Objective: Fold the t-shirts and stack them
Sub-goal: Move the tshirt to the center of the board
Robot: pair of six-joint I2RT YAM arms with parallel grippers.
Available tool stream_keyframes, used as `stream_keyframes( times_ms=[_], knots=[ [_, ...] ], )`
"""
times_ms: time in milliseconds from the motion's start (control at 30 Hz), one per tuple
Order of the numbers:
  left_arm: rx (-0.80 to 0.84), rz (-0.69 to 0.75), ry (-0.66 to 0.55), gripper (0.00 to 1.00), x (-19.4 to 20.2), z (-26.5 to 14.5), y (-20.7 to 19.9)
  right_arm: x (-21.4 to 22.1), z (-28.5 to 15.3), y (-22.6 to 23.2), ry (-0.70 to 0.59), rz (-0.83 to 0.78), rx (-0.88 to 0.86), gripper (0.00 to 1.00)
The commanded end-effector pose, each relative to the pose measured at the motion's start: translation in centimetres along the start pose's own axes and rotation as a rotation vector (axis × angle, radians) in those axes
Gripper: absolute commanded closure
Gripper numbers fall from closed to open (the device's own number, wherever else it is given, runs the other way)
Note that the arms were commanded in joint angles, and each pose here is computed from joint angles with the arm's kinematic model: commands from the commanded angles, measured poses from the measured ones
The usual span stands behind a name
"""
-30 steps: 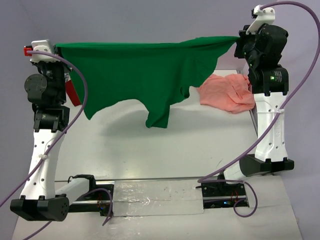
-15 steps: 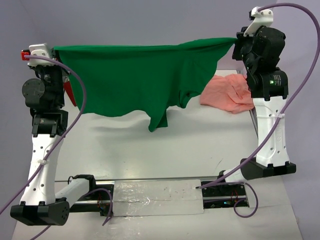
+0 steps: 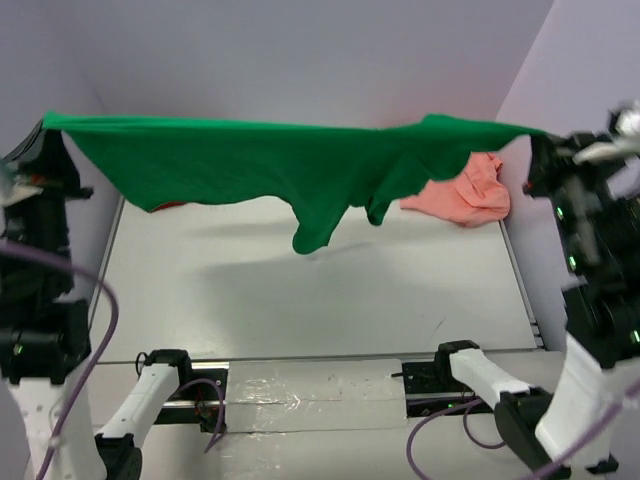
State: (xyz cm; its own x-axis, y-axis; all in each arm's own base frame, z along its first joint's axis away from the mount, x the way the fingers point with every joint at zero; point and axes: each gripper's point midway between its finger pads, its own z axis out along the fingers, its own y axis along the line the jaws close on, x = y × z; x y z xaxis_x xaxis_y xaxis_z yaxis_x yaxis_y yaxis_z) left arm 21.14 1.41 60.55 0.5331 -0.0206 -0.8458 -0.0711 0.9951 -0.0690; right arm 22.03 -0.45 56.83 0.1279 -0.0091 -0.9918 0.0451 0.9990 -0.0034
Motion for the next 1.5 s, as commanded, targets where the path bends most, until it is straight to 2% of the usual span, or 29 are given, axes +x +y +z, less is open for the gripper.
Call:
stream_keyframes(
  times_ms=[0,67,300,467,567,833,1033,1200,1467],
  knots=[
    [-0.058,-0.003,0.044,1.00,-2.2,-3.6,1.5,0.2,-4.2,-2.3,0.004,-0.026,0.096,1.00],
    [-0.063,0.011,0.030,1.00,-3.6,-5.0,1.8,-0.8,-6.9,-3.2,-0.062,-0.044,0.125,1.00],
    [-0.061,-0.008,-0.015,1.00,-9.0,-10.7,2.4,-1.4,-12.5,-4.0,-0.157,-0.046,0.146,1.00],
    [-0.070,-0.038,0.000,1.00,-9.3,-12.1,2.5,0.4,-12.9,-3.3,-0.116,-0.025,0.119,1.00],
    [-0.063,-0.053,0.048,1.00,-7.9,-11.7,2.2,1.5,-12.6,-3.1,-0.088,-0.013,0.111,1.00],
    [-0.022,-0.090,0.139,1.00,-1.3,-9.6,1.0,5.2,-9.8,-2.2,0.036,-0.005,0.078,1.00],
    [0.001,-0.091,0.241,1.00,6.4,-6.7,0.2,9.3,-4.0,-1.3,0.155,-0.018,0.047,1.00],
    [0.002,-0.061,0.272,1.00,11.2,-4.7,0.1,13.5,1.8,-0.2,0.285,-0.028,0.007,1.00],
    [0.007,-0.010,0.408,1.00,23.0,-3.1,0.2,20.2,9.9,0.4,0.400,-0.110,0.039,1.00]
  ],
)
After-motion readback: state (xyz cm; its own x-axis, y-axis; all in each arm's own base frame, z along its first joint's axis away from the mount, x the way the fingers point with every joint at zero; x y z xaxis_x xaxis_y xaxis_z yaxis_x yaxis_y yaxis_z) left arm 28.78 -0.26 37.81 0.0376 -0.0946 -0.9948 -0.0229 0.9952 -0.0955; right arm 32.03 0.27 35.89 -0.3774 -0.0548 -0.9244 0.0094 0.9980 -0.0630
